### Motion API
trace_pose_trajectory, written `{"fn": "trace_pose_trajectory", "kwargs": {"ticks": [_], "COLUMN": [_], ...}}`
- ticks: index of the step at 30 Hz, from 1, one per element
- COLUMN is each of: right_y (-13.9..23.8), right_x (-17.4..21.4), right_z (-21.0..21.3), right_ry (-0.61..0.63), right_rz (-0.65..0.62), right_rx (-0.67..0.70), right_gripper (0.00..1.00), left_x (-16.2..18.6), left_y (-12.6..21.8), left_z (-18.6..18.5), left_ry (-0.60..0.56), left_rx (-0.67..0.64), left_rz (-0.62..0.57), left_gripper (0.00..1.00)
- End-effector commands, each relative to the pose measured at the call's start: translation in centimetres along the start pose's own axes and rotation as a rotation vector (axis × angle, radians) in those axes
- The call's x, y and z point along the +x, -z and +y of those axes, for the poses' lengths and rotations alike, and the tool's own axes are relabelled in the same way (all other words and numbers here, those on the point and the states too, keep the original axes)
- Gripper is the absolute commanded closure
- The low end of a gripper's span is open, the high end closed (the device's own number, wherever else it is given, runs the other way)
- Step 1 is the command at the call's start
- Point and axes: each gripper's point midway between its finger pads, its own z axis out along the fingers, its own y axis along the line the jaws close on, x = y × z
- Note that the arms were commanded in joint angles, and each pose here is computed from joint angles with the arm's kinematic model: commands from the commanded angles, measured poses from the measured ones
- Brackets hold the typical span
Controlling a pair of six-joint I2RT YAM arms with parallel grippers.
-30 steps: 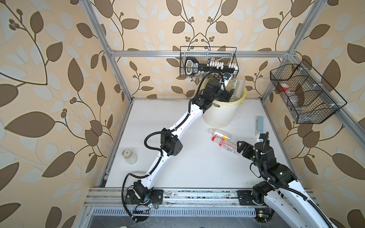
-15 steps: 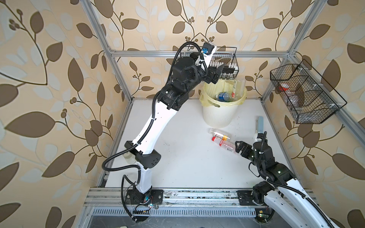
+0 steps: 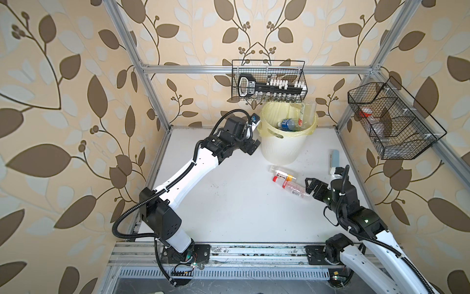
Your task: Throw the plastic bottles in the bin
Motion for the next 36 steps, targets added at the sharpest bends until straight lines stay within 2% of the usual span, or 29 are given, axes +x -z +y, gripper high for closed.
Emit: {"fn": "trace_pose_trajectory", "kwargs": {"ticks": [1, 7, 10, 14, 21, 26, 36], "right_y": [-0.1, -1.0, -1.7, -2.4, -5.4, -8.6, -14.7], "right_x": [-2.4, -7.0, -10.7, -17.1, -25.4, -28.4, -32.0], "right_z": [1.0, 2.8, 3.6, 4.6, 7.3, 9.1, 12.7], "right_ry": [0.037, 0.065, 0.043, 0.003, -0.052, -0.057, -0.033], "right_rz": [-0.032, -0.057, -0.078, -0.165, -0.274, -0.283, -0.29], "right_rx": [0.011, 0.029, 0.007, -0.037, -0.162, -0.225, -0.31], "right_gripper": [0.0, 0.0, 0.0, 0.0, 0.0, 0.0, 0.0], "left_x": [-1.7, 2.7, 4.6, 6.6, 8.7, 9.5, 12.2], "left_y": [4.5, 5.8, 6.1, 6.2, 5.0, 4.1, 1.7], "left_z": [3.5, 5.3, 4.6, 3.8, 5.4, 7.3, 9.6], "left_ry": [0.101, 0.164, 0.145, 0.131, 0.202, 0.295, 0.344], "left_rx": [-0.032, -0.014, 0.012, 0.043, 0.014, 0.032, 0.002], "left_rz": [-0.114, -0.058, -0.025, 0.029, 0.097, 0.116, 0.172], "left_gripper": [0.01, 0.01, 0.01, 0.01, 0.01, 0.01, 0.01]}}
